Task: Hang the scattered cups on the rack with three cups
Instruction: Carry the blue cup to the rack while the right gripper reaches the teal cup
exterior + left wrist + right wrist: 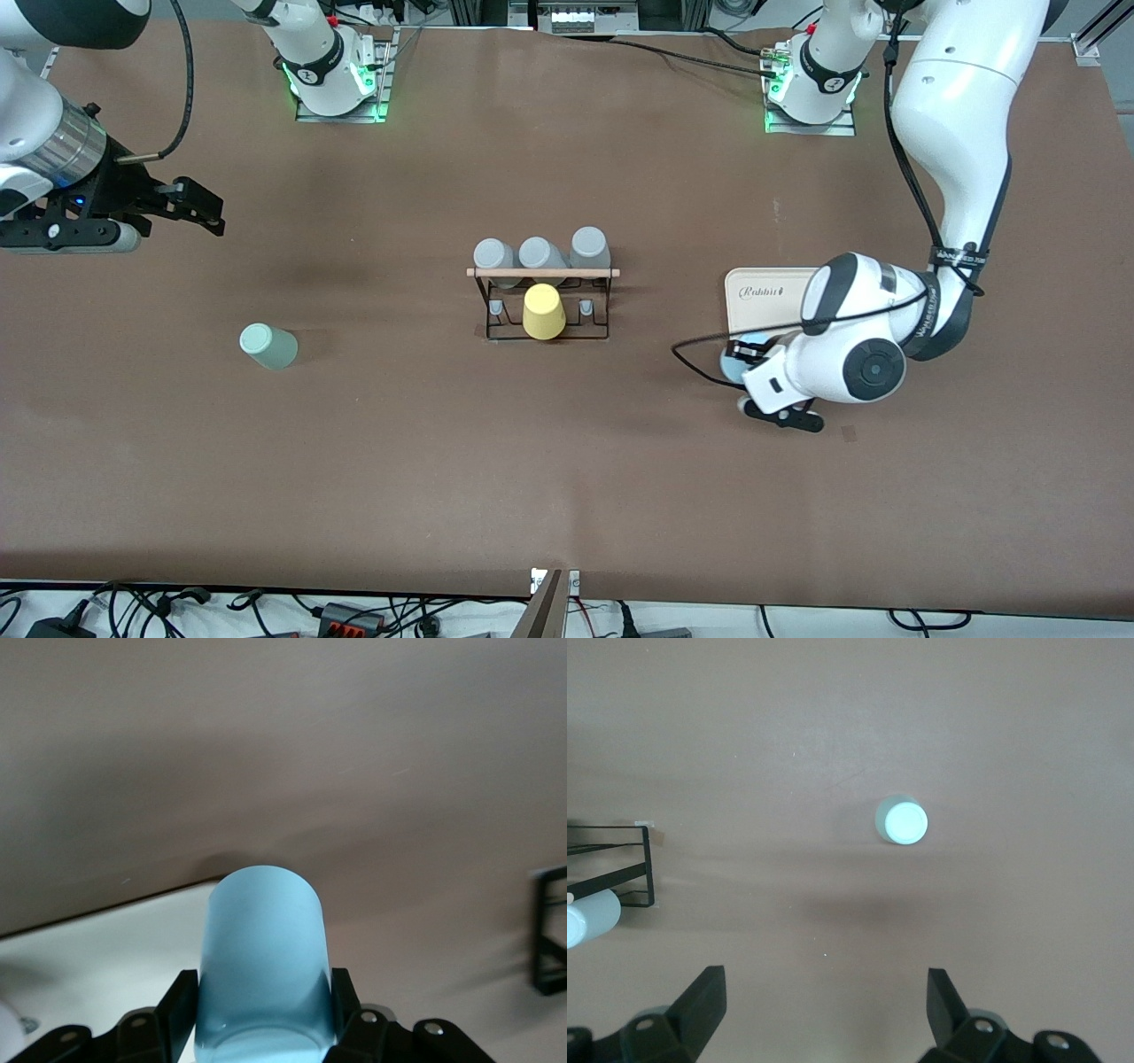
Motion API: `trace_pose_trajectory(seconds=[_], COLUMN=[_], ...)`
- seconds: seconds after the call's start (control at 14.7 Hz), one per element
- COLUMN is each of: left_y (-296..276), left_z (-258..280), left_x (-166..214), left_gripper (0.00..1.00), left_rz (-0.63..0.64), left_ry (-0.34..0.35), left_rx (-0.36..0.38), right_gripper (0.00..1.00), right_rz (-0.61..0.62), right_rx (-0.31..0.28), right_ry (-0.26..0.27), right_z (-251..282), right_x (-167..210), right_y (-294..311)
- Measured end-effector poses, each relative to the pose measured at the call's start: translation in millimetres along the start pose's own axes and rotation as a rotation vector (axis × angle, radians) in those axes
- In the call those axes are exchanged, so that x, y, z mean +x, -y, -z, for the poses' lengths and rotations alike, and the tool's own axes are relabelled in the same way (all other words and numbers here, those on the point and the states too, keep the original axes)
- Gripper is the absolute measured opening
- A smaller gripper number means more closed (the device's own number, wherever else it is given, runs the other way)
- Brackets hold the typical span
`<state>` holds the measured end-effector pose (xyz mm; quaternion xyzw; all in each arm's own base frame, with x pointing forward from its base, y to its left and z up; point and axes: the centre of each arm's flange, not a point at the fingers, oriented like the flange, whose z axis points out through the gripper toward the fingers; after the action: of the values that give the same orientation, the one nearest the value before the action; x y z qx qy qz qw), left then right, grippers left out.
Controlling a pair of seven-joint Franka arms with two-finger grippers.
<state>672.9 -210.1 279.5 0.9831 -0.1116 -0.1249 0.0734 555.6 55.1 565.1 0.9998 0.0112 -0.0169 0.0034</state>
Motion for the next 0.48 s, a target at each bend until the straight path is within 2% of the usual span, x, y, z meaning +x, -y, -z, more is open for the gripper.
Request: trace_pose_trajectory(seconds=[0.07, 0.27, 0.48], left_y=[-18.1, -76.8, -131.2], left_z=[11.3, 42.1, 73.7], left_x=[1.8, 1.6, -2.9], left_gripper=[0.65, 0.65, 0.65], left_rz=[0.004, 0.13, 0.272], left_ry=[-0.022, -0.06, -0.089], left_rx=[-0.019, -0.138, -0.209], right_gripper=[1.0, 1.0, 1.0], right_rz=[0.0, -0.002, -0.017], right_rx=[0.0, 0.002, -0.002], right_ry=[0.005, 0.017, 0.034], right_z=[-4.3, -29.8, -84.3], right_x=[2.4, 18.5, 47.2], right_y=[0.0, -0.4, -10.0])
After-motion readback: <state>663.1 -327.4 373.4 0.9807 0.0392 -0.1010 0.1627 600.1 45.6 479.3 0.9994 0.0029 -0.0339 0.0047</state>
